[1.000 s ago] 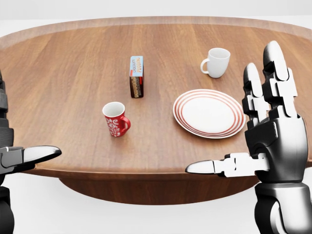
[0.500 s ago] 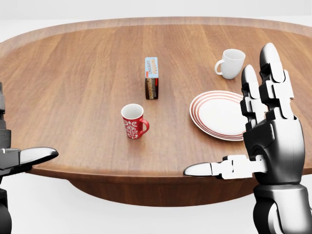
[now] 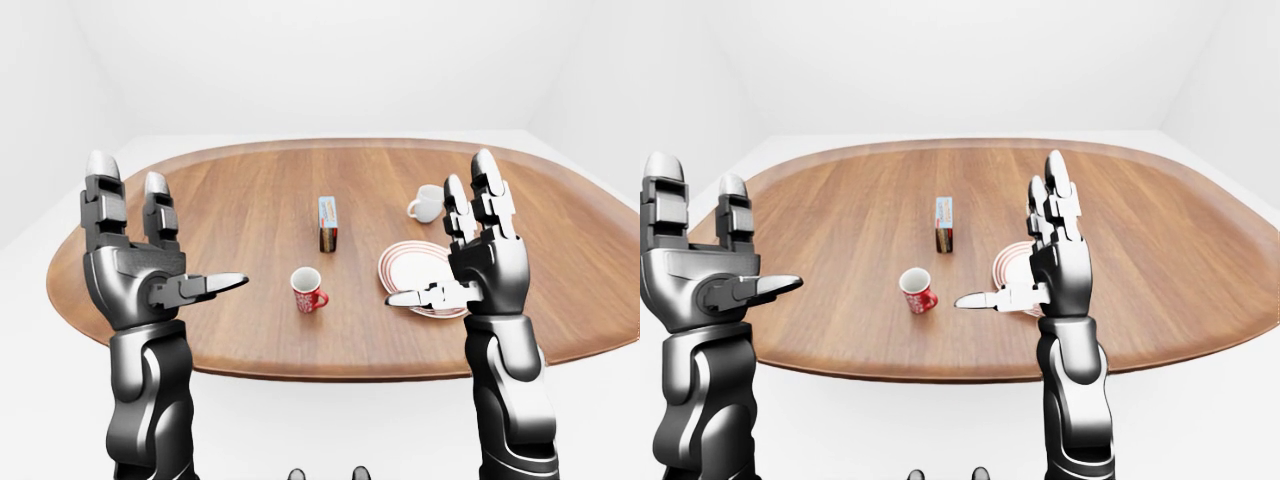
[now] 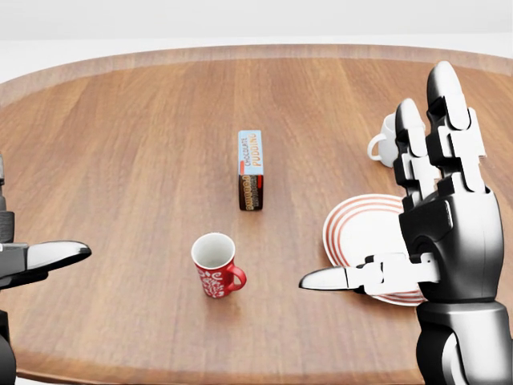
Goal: Pick up the red mug and put it on the plate
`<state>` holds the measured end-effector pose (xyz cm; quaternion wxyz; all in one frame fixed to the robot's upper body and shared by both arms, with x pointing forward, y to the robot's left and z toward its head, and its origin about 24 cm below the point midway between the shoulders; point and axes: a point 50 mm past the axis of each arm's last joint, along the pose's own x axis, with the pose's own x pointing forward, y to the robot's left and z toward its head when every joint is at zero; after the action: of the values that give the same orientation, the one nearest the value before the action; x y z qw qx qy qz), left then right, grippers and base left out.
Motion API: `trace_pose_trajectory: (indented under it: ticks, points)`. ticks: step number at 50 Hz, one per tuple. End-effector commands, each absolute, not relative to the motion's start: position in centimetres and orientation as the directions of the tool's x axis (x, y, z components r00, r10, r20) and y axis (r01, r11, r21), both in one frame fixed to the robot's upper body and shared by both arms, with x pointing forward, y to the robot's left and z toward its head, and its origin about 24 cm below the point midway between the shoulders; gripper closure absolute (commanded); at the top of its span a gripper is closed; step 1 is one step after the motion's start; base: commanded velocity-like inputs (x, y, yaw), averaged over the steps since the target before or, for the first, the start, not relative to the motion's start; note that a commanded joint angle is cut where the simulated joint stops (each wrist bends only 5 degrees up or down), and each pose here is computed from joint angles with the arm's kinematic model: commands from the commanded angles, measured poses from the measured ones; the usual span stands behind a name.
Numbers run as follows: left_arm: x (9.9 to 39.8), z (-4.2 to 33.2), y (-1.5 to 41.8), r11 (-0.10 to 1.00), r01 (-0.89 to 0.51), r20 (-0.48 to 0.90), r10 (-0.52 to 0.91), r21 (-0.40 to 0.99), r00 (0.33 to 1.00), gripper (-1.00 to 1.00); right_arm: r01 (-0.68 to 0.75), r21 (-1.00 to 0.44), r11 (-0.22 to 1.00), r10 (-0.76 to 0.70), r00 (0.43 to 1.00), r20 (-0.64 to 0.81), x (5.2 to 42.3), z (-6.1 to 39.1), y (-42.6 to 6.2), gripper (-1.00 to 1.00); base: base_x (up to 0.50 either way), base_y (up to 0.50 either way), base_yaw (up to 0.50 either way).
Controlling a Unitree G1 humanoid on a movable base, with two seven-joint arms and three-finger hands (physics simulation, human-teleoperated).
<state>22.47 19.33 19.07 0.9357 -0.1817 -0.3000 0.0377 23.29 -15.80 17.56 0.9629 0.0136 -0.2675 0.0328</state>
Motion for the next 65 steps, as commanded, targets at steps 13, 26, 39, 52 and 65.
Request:
trace_pose_trajectory:
  ticks: [13, 26, 39, 52, 65]
  points:
    - [22.5, 19.0, 19.5, 0.929, 0.039, 0.545, 0.181, -0.367, 0.819, -1.00, -0.082, 0.000, 0.997, 0.070, 0.851, 0.521, 23.3, 17.7, -15.6, -1.00, 0.50, 0.00, 0.00]
    - [22.4, 19.1, 19.6, 0.928, 0.037, 0.546, 0.186, -0.371, 0.817, -1.00, -0.081, -0.006, 0.997, 0.073, 0.854, 0.516, 23.3, 17.6, -15.6, -1.00, 0.50, 0.00, 0.00]
    - [22.2, 19.0, 19.8, 0.927, 0.033, 0.547, 0.191, -0.374, 0.815, -1.00, -0.046, -0.044, 0.998, 0.062, 0.863, 0.502, 23.7, 17.3, -15.2, -1.00, 0.32, -0.01, 0.00]
    - [22.2, 19.0, 19.8, 0.928, 0.032, 0.545, 0.190, -0.372, 0.817, -1.00, -0.092, -0.162, 0.983, 0.160, 0.859, 0.486, 23.5, 17.1, -13.1, -1.00, 0.00, 0.00, 0.00]
    - [22.2, 18.9, 19.7, 0.929, 0.033, 0.544, 0.187, -0.369, 0.818, -1.00, -0.182, -0.223, 0.958, 0.267, 0.852, 0.451, 22.2, 16.5, -11.6, -1.00, 0.00, 0.00, 0.00]
